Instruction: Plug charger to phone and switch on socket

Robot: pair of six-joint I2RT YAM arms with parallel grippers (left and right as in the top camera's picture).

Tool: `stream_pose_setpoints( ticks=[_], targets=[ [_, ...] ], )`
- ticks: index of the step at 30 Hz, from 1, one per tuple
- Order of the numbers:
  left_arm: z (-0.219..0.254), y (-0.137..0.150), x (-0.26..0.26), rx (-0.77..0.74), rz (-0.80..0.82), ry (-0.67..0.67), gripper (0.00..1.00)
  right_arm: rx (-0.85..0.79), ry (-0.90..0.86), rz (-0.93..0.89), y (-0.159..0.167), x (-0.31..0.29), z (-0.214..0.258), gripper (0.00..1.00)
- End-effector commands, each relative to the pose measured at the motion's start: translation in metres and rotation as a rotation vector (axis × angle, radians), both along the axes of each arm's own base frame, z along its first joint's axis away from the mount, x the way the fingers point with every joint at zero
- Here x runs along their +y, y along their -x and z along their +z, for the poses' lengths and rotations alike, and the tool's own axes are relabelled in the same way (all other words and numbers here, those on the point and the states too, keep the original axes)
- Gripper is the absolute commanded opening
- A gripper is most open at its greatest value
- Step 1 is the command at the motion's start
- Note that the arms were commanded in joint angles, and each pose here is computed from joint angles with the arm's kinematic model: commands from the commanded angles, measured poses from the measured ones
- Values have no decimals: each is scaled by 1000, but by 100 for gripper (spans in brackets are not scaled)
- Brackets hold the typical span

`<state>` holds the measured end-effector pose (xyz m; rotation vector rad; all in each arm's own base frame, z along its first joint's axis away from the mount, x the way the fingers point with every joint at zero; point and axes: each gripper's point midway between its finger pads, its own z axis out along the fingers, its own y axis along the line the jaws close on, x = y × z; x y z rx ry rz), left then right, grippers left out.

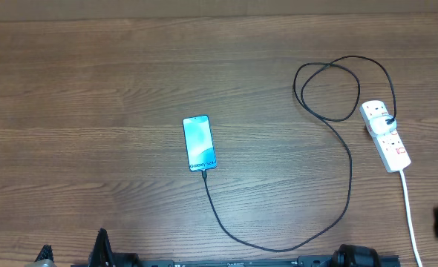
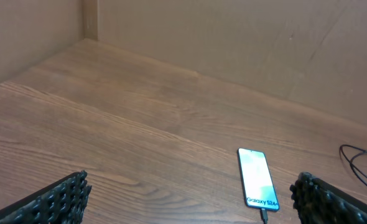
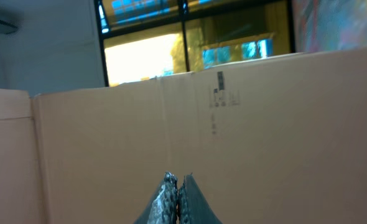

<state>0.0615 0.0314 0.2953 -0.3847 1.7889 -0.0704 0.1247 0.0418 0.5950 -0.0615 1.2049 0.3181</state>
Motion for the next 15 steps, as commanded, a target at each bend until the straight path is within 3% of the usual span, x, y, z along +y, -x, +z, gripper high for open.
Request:
stream_pose_setpoints(
  ticks=[1, 8, 15],
  targets=[
    [1, 1, 3, -4, 22, -5, 99, -32, 23, -68, 19, -6, -16, 4],
    [1, 1, 3, -5, 22, -5, 100, -113, 41, -208, 72, -3, -38, 4],
    [1, 1, 3, -5, 23, -5, 100, -131, 91, -44, 94, 24, -45, 4]
  ],
)
